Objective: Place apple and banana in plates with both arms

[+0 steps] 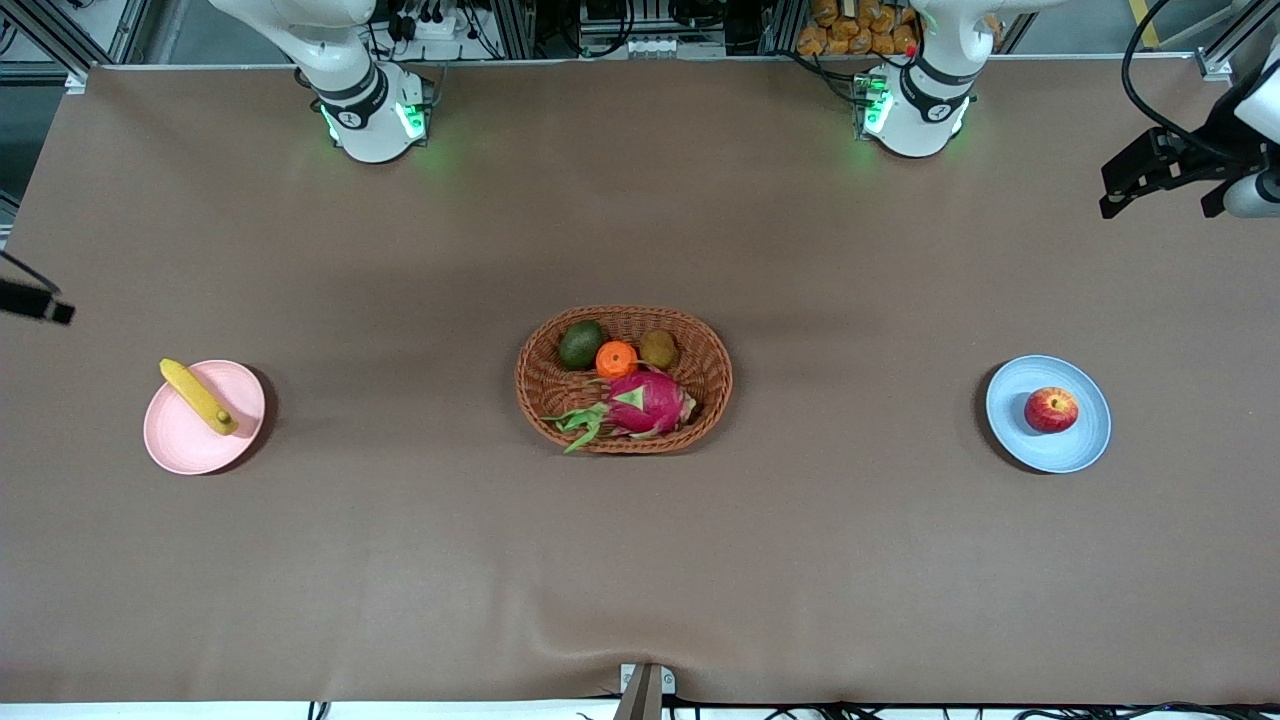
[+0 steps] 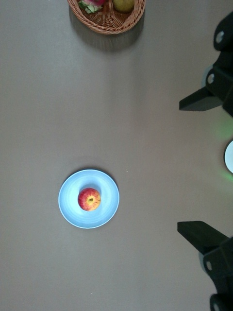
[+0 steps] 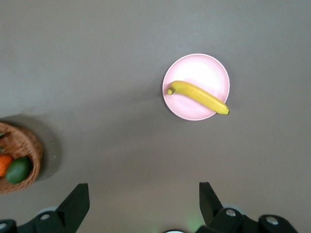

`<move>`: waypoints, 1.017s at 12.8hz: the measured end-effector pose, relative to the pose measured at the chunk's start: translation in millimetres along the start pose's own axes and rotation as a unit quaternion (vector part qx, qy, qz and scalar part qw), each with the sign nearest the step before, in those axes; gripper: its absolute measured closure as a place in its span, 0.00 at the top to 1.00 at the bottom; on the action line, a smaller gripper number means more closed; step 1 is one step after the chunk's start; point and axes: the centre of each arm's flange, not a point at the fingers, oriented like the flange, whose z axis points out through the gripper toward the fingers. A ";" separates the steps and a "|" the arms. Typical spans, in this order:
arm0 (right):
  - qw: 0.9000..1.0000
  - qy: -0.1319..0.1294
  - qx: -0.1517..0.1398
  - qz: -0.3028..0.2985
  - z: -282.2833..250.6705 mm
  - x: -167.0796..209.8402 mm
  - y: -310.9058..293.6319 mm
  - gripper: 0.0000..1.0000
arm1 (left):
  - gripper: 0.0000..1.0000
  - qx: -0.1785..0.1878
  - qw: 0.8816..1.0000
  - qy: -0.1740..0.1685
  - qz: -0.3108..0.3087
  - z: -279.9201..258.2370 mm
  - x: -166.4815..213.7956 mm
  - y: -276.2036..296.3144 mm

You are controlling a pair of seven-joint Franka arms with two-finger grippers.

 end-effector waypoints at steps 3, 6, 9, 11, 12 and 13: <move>0.999 0.025 -0.028 -0.014 -9.1 -37.4 -46.3 1.00 | 1.00 0.000 1.000 -0.011 -0.008 9.3 -10.6 5.3; 0.999 0.029 -0.038 -0.024 16.8 -49.3 -64.8 1.00 | 1.00 -0.003 1.000 -0.003 -0.019 17.1 -19.0 -7.5; 0.999 0.026 -0.039 -0.016 20.6 -51.2 -51.5 1.00 | 1.00 -0.005 1.000 0.003 -0.022 16.0 -23.8 -14.1; 0.999 0.028 -0.040 -0.025 20.9 -52.1 -58.4 1.00 | 1.00 -0.005 1.000 0.005 -0.022 14.4 -23.8 -13.5; 0.998 0.030 -0.040 -0.029 20.8 -52.6 -63.3 1.00 | 1.00 -0.005 1.000 0.005 -0.021 14.1 -23.9 -12.7; 0.998 0.032 -0.040 -0.031 20.5 -52.6 -65.5 1.00 | 1.00 -0.005 1.000 0.004 -0.019 14.2 -24.2 -11.4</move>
